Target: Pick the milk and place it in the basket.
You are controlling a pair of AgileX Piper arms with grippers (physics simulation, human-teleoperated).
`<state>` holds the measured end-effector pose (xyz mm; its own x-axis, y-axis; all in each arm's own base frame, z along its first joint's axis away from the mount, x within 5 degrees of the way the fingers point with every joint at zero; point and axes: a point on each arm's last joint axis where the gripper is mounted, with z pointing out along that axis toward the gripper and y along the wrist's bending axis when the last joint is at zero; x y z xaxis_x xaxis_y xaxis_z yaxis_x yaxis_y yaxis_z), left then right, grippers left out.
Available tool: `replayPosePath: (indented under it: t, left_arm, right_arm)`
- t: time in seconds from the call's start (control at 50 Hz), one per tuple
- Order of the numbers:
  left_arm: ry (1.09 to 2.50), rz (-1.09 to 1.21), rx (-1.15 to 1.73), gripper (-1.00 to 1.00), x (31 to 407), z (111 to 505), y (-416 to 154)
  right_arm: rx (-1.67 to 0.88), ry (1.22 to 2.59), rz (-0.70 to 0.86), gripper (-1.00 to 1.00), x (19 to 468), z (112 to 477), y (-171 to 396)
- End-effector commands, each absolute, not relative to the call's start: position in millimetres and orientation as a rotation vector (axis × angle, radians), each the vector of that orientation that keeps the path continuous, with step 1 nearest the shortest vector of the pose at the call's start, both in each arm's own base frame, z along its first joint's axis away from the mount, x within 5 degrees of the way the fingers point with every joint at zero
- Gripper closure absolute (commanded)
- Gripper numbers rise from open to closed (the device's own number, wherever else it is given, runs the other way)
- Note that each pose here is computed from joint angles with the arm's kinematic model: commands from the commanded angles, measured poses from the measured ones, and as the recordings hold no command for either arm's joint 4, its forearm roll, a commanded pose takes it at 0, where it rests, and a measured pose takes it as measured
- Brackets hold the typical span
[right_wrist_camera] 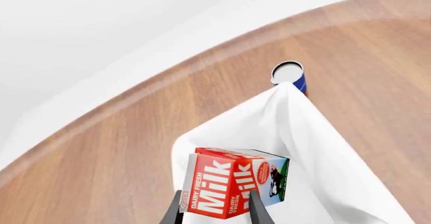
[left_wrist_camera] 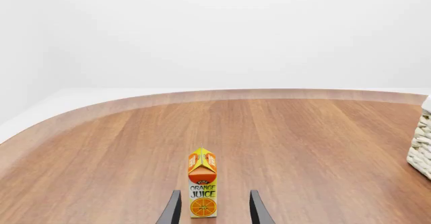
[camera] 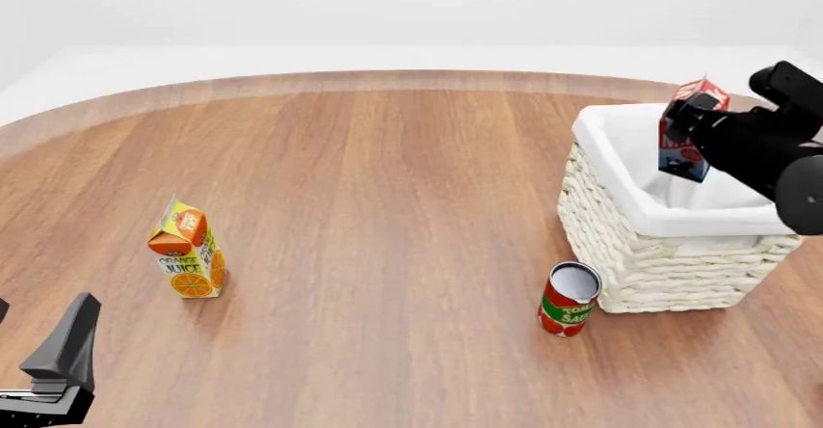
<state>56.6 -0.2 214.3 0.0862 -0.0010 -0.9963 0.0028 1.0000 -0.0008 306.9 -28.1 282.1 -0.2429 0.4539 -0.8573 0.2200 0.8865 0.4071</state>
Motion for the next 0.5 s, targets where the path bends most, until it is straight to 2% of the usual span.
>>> replayPosePath:
  t: [0.02, 0.5]
  left_arm:
    - [1.484, -0.003, 0.001, -1.00, 57, 214, 0]
    - [1.484, -0.003, 0.001, -1.00, 57, 214, 0]
  right_arm:
    - [0.505, 1.815, 0.240, 1.00, 315, 283, -31]
    - [0.524, 1.858, 0.243, 1.00, 326, 267, -30]
